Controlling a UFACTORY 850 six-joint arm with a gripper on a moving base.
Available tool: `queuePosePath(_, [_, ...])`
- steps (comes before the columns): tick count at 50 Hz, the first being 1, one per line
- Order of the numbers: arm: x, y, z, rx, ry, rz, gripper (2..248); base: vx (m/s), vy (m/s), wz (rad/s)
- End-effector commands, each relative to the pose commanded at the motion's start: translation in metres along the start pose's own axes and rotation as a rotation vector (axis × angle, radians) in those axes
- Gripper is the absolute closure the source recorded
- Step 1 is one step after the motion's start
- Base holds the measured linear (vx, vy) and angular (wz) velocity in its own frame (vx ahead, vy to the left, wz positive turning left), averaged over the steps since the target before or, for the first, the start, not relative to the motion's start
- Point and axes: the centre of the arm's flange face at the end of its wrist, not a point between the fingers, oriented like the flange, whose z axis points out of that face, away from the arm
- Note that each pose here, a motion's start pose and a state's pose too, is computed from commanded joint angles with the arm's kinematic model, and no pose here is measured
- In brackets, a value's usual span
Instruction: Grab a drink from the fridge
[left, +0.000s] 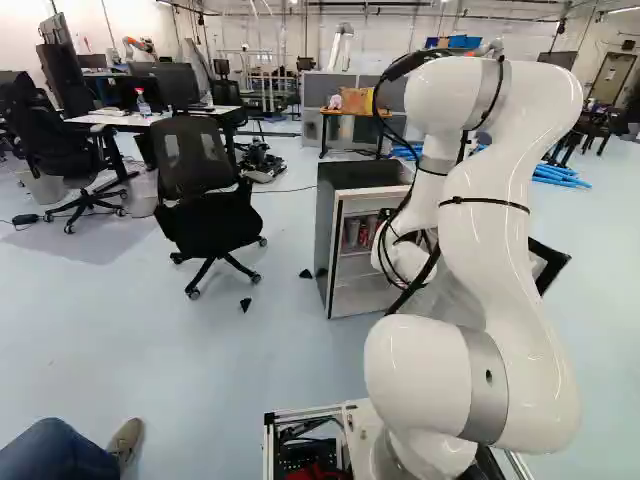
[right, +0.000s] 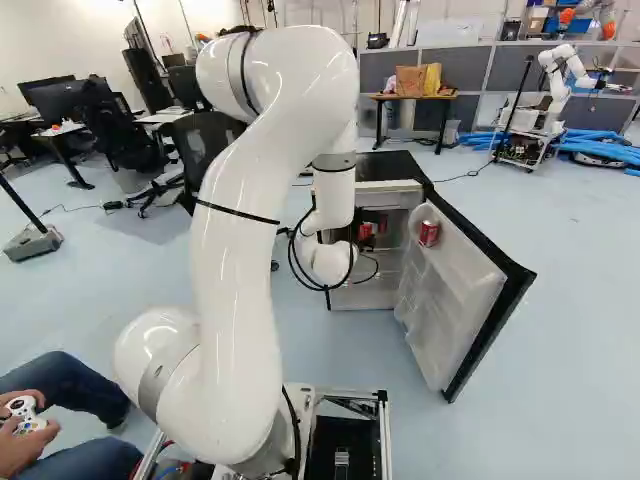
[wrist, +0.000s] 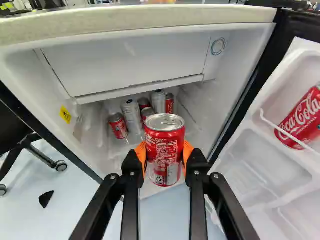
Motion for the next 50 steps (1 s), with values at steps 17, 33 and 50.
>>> queuePosePath(17, [0.015,-0.001,-0.019,-0.003,0.022,-0.002,157,0.000,0.000,0.000])
queuePosePath(33, [0.030,-0.001,-0.030,-0.005,0.052,-0.005,157,0.000,0.000,0.000])
queuePosePath(50, [0.046,-0.001,-0.040,-0.007,0.087,-0.009,157,0.000,0.000,0.000])
